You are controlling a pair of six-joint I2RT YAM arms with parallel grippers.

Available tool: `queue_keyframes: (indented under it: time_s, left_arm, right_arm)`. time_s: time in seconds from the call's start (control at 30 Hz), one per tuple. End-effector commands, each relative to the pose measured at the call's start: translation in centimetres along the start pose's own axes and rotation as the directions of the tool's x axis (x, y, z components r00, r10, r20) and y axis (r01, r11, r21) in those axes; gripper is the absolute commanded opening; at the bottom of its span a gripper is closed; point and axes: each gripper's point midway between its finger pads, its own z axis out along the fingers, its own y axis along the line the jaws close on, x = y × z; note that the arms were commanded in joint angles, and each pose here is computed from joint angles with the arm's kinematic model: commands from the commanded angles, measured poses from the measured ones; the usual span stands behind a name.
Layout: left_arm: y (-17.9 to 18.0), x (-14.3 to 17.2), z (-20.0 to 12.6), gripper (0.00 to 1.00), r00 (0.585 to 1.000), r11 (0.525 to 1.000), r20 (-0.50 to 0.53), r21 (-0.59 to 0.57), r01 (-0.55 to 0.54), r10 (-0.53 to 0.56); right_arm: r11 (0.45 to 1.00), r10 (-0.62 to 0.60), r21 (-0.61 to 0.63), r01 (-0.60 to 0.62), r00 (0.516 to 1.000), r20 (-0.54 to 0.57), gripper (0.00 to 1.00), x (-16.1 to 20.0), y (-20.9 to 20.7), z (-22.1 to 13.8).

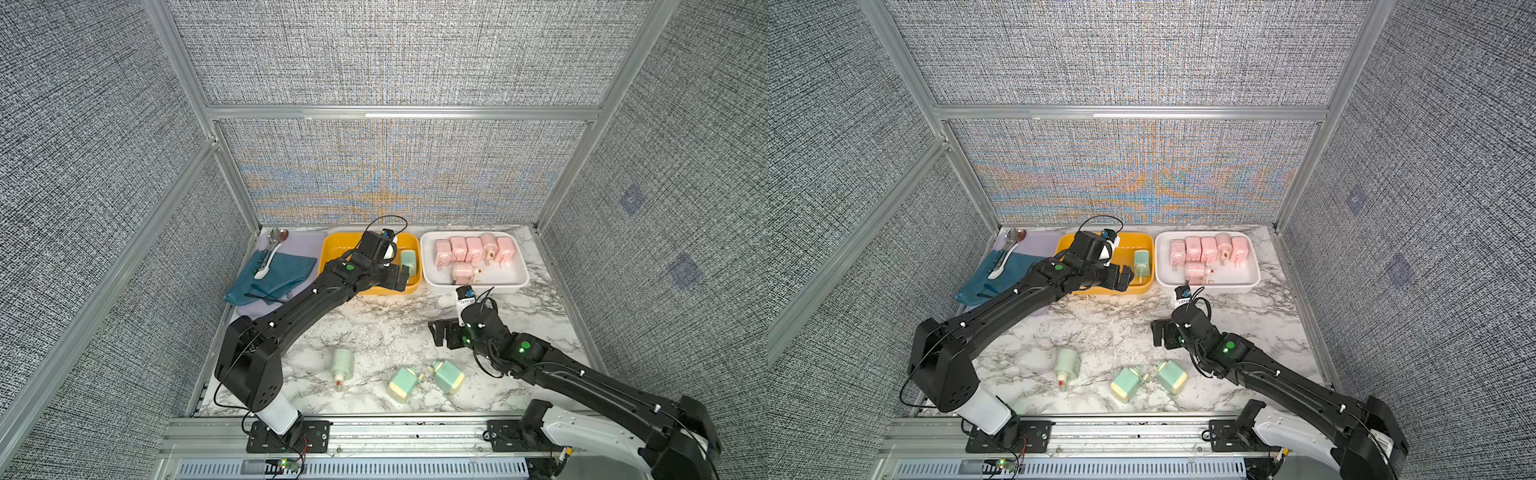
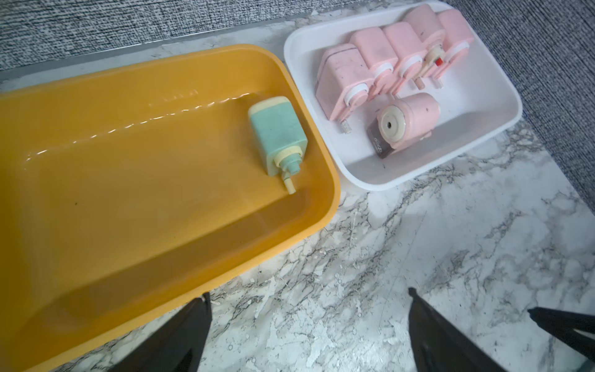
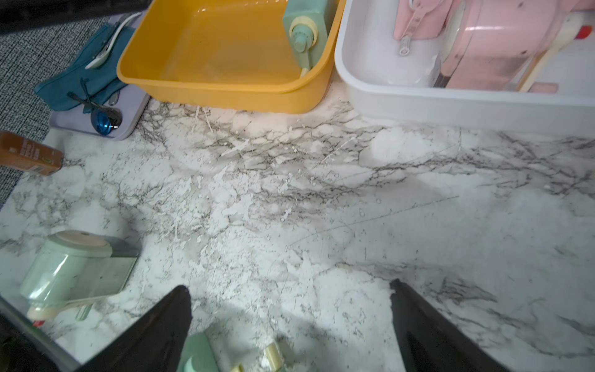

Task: Place the pencil sharpeners by color into the storage box
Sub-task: Pick up the pencil sharpener from the center of the board.

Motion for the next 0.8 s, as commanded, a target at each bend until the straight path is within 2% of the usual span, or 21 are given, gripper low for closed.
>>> queue_keyframes:
  time_s: [0.0, 0.2, 0.37, 0.43, 0.57, 0.7, 0.77]
  left_arm:
    - [-1.8, 1.5, -0.5, 0.99, 0.997, 0.994, -0.038, 0.078, -0.07, 0.074]
    - [-5.5, 4.6, -0.7, 0.99, 0.983, 0.972, -0.094, 0.189, -0.139, 0.159]
    - [-7.8, 6.8, -0.4, 0.99, 0.961, 0.949, -0.145, 0.249, -0.193, 0.234]
    - [-8.6, 7.3, -0.1, 0.99, 0.955, 0.942, -0.161, 0.269, -0.201, 0.25]
    - [-10.0, 8.2, 0.5, 0.99, 0.941, 0.926, -0.181, 0.305, -0.223, 0.286]
    - [-10.7, 9.1, 1.3, 0.99, 0.931, 0.922, -0.208, 0.314, -0.227, 0.3]
    - [-11.2, 9.7, 1.4, 0.99, 0.923, 0.915, -0.22, 0.328, -0.233, 0.314]
  right_arm:
    - [0.998, 0.055, -0.023, -0.059, 0.988, -0.143, 0.99, 2.7, 0.1, -1.3]
    - [0.982, 0.165, -0.044, -0.186, 0.941, -0.294, 0.99, 5.9, 0.4, -3.2]
    - [0.964, 0.151, -0.131, -0.229, 0.886, -0.438, 0.99, 9.5, 2.0, -3.9]
    - [0.966, 0.127, -0.145, -0.216, 0.877, -0.463, 0.99, 10.7, 2.1, -4.2]
    - [0.977, 0.125, -0.094, -0.193, 0.868, -0.48, 0.99, 12.1, 0.9, -4.3]
    - [0.989, 0.141, 0.03, -0.144, 0.874, -0.466, 0.99, 12.3, -1.4, -4.4]
    - [0.991, 0.131, 0.031, -0.132, 0.868, -0.48, 0.99, 12.7, -1.4, -4.3]
